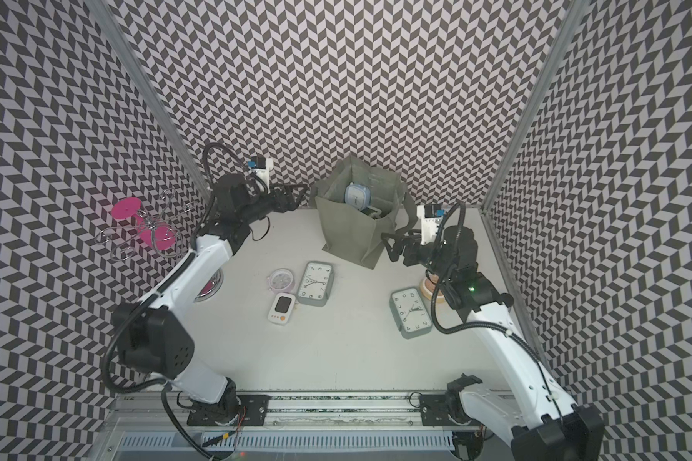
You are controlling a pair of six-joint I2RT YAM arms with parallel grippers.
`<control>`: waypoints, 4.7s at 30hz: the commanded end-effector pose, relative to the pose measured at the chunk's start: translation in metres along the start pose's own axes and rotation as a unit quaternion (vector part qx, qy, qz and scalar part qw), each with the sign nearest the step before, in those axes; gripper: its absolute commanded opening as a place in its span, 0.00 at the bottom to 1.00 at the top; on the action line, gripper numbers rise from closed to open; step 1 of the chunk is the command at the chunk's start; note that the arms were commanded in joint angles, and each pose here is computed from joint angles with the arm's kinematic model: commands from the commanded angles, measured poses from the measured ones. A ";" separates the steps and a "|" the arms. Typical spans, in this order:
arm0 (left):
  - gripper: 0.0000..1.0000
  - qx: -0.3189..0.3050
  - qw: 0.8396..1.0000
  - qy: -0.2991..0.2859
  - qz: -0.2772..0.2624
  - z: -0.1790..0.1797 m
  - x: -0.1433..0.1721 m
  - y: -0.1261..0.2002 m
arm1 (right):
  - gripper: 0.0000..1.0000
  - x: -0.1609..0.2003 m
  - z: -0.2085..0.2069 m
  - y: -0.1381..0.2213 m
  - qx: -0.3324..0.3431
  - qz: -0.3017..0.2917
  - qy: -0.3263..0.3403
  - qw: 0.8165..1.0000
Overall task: Put the alarm clock into the canvas bag
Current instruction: Pick up the alarm from the center of the board, then place the alarm at the canvas bag.
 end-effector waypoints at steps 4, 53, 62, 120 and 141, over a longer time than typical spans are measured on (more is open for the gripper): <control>0.99 -0.076 0.994 0.060 -0.051 0.019 0.046 0.047 | 0.96 0.054 0.025 -0.011 -0.083 0.055 -0.020 0.995; 0.86 -0.388 0.836 0.003 0.388 0.055 0.272 0.098 | 0.96 0.155 0.024 -0.031 -0.149 0.201 -0.008 0.968; 0.83 -0.364 0.858 0.019 0.361 0.050 0.264 0.093 | 0.96 0.154 0.024 -0.029 -0.148 0.199 -0.005 0.969; 0.49 -0.026 0.971 -0.221 0.084 -0.071 0.037 -0.193 | 0.91 -0.061 -0.012 -0.006 0.042 -0.115 -0.053 0.991; 0.73 -0.037 0.950 -0.171 0.259 0.009 0.117 -0.213 | 0.92 -0.045 -0.038 -0.017 0.065 -0.076 -0.069 0.993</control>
Point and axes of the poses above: each gripper's point midway between its finger pads, its own y axis back along the fingers, its own z axis along the line the jaws close on, x = y × z, the point moved 9 cm from there along y, back along the fingers, and after that the axes turned 6 degrees about y, right-handed, at the moved point
